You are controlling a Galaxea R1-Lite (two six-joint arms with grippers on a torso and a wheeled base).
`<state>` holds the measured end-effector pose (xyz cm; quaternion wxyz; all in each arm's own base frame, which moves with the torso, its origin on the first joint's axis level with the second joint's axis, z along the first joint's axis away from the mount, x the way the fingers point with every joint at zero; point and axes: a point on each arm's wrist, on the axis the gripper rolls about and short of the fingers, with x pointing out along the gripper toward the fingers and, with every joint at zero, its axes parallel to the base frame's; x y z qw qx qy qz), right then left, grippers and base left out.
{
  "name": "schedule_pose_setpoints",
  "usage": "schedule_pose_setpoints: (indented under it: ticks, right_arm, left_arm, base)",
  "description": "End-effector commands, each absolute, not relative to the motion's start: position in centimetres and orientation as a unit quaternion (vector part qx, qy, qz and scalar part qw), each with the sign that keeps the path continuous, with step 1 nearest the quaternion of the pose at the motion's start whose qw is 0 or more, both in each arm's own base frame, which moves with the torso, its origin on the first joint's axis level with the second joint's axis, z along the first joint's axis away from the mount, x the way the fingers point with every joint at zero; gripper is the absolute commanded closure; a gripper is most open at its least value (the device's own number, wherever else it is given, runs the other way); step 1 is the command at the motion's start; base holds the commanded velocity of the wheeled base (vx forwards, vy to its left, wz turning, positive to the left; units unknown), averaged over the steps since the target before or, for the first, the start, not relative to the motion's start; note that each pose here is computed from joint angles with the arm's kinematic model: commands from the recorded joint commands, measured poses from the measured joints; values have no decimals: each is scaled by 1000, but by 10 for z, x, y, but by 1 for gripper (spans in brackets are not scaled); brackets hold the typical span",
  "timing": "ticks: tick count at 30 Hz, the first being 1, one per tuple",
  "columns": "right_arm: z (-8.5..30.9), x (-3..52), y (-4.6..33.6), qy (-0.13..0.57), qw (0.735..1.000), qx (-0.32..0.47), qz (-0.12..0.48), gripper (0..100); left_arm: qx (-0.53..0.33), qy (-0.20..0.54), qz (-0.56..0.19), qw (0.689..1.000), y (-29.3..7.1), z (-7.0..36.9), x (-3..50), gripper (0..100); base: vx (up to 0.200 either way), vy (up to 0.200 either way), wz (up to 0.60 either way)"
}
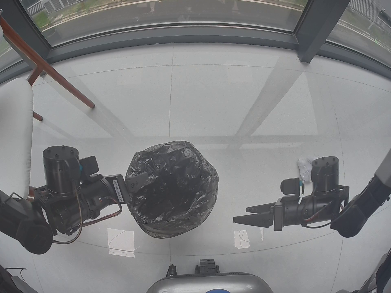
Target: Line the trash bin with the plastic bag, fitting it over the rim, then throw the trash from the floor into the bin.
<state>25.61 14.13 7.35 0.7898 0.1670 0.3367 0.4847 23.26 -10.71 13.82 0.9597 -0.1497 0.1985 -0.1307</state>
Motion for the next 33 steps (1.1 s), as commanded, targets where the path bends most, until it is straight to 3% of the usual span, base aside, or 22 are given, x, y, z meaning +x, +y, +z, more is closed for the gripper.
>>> schedule_pose_setpoints:
  ticks: [1, 10, 21, 33]
  right_arm:
    - [47, 272, 163, 367, 777, 162, 486, 0]
    - [15, 314, 183, 373, 784, 170, 466, 0]
    - [11, 354, 201, 368, 789, 191, 453, 0]
    - [-15, 364, 195, 395, 790, 195, 426, 0]
  left_arm:
    - [-153, 189, -133, 961, -102, 144, 222, 0]
    - [-154, 186, -133, 961, -102, 145, 222, 0]
    - [-152, 190, -132, 961, -102, 143, 222, 0]
    - [-152, 190, -132, 961, -102, 143, 222, 0]
  base:
    - [0, 0, 0]
    - [0, 0, 0]
    - [0, 0, 0]
    - [0, 0, 0]
